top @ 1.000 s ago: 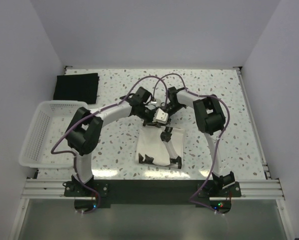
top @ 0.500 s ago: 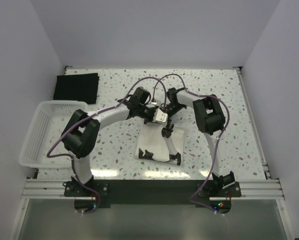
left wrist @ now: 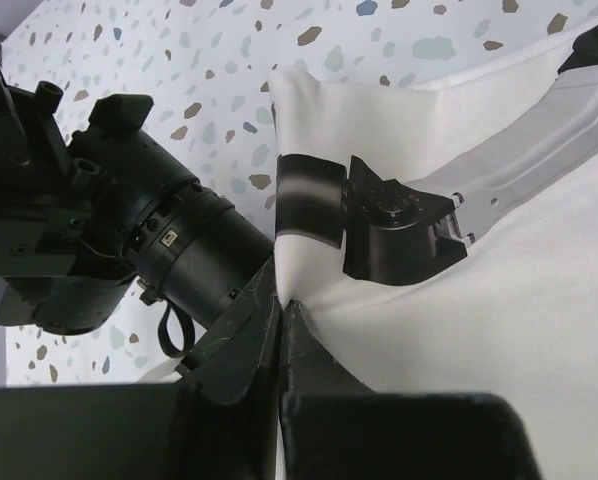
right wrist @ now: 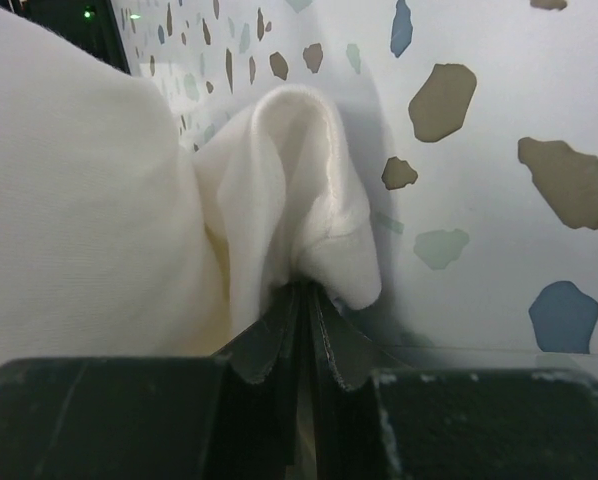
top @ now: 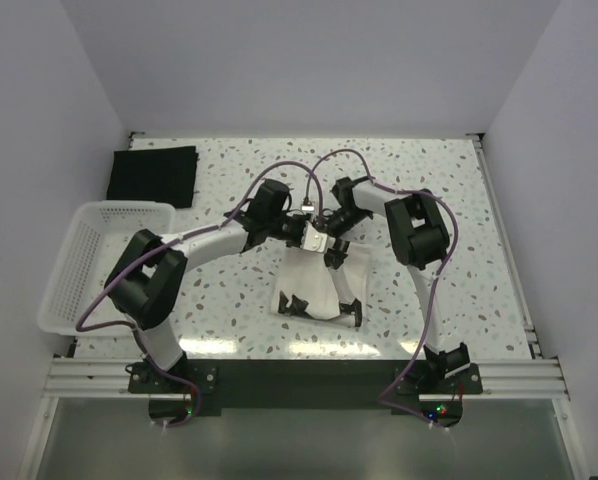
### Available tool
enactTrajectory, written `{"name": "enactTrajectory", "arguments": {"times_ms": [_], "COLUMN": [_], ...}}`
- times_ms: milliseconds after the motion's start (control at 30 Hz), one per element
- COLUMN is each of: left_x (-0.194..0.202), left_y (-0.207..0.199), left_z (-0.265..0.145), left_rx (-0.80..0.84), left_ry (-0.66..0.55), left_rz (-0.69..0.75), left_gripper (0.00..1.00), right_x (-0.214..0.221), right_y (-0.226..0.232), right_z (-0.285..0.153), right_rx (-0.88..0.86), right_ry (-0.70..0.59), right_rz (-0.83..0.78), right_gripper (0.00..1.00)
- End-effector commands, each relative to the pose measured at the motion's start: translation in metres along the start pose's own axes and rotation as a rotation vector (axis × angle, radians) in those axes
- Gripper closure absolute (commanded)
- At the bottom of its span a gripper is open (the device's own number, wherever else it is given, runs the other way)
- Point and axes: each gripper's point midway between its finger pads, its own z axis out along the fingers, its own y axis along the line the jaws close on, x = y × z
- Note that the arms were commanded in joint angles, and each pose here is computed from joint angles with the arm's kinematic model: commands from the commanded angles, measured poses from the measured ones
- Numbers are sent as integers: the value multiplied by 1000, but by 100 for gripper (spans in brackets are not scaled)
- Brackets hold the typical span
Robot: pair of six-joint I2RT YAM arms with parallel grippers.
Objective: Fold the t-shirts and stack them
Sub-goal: Fold the tshirt
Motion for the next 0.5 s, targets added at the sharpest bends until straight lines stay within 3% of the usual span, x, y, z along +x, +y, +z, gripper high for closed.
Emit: {"name": "enactTrajectory", "arguments": {"times_ms": [0,200,267,300,333,400,467], "left_x": [-31,-22,-21,-21,-24,-26,-33], "left_y": [39,34,34,34,34,35,33], "left_z": [-13,-6,-7,-7,-9,-13,-21], "left_rx": [-140,-118,-119,-118,-123,-129,-133], "left_ry": [-68,-57,-52,-51,-51,-51,-55], "left_rz": [162,170,173,174,182,186,192], "left_gripper": [100,100,91,77,71,63,60], "right_x": [8,6,1,0,-6,-8,-13], "right_y": [-5,-3,-4,-3,-2,-2,3], "right_z": [7,5,2,-1,-4,-9,-17], "right_rx": [-2,4,28,38,50,86,112], "right_ry": [27,29,31,35,30,41,43], "right_rz": [-21,-29,-42,-45,-60,-83,-111], "right_gripper": [89,87,83,81,79,72,68]}}
